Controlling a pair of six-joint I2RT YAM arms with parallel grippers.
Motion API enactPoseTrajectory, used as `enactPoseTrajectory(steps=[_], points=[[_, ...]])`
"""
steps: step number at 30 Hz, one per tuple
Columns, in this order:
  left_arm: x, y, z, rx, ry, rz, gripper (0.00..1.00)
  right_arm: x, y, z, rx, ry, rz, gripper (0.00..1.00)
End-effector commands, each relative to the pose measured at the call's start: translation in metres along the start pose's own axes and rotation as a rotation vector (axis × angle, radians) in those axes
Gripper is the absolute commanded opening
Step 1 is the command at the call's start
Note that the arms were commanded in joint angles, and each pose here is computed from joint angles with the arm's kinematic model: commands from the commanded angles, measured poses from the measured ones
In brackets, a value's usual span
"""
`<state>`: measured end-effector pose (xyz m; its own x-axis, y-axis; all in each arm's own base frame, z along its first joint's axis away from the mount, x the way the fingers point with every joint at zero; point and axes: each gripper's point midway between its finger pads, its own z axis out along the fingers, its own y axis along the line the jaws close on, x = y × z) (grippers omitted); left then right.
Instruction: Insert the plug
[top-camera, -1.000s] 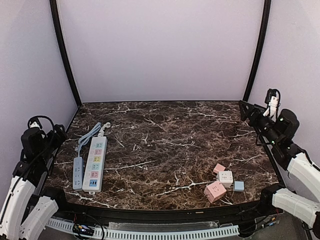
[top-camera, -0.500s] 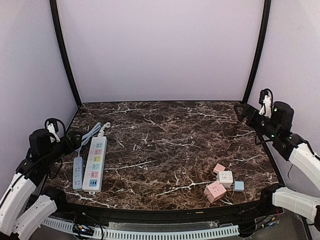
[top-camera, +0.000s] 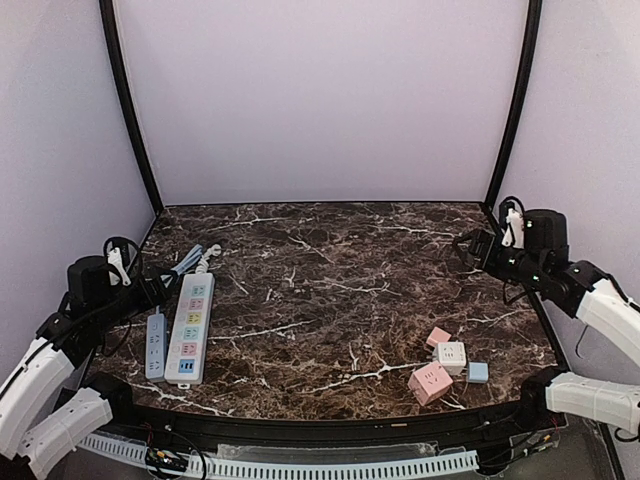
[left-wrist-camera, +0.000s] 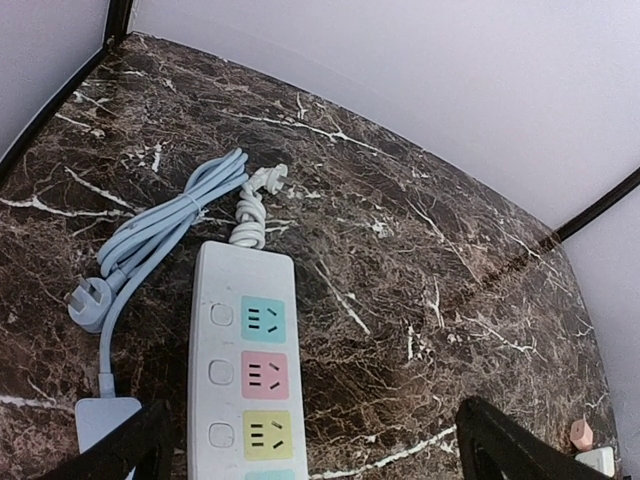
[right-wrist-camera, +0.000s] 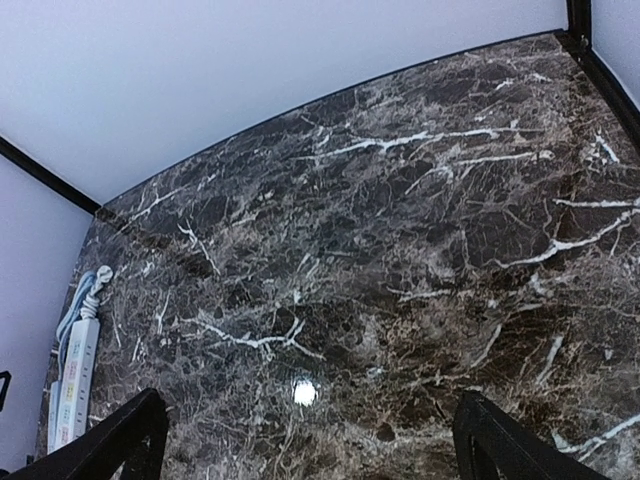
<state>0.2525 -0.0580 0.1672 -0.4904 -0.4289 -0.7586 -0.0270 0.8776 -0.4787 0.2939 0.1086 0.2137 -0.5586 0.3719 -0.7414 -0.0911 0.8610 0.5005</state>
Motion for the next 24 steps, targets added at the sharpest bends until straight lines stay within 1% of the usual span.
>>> enactPoseTrajectory(steps=[1, 7, 10, 12, 17, 21, 24], points=[[0.008, -0.005, 0.003, 0.033, 0.024, 0.016, 0.99, 0.016, -0.003, -0.008, 0.061, 0.074, -0.009, 0.99], [0.022, -0.002, 0.009, 0.044, 0.052, 0.007, 0.99, 0.036, -0.004, -0.014, 0.074, 0.154, -0.022, 0.99], [0.027, -0.004, 0.01, 0.059, 0.062, 0.01, 0.99, 0.047, 0.003, -0.014, 0.038, 0.196, 0.01, 0.99], [0.03, -0.006, 0.011, 0.067, 0.065, 0.015, 0.99, 0.054, 0.011, -0.013, 0.001, 0.247, 0.017, 0.99], [0.034, -0.006, 0.012, 0.067, 0.075, 0.02, 0.99, 0.059, 0.012, -0.018, 0.03, 0.308, 0.049, 0.99], [0.035, -0.007, 0.013, 0.065, 0.08, 0.022, 0.99, 0.071, 0.011, -0.025, 0.069, 0.406, 0.064, 0.99], [0.037, -0.006, 0.014, 0.062, 0.088, 0.026, 0.98, 0.085, 0.006, -0.027, 0.093, 0.434, 0.087, 0.99]])
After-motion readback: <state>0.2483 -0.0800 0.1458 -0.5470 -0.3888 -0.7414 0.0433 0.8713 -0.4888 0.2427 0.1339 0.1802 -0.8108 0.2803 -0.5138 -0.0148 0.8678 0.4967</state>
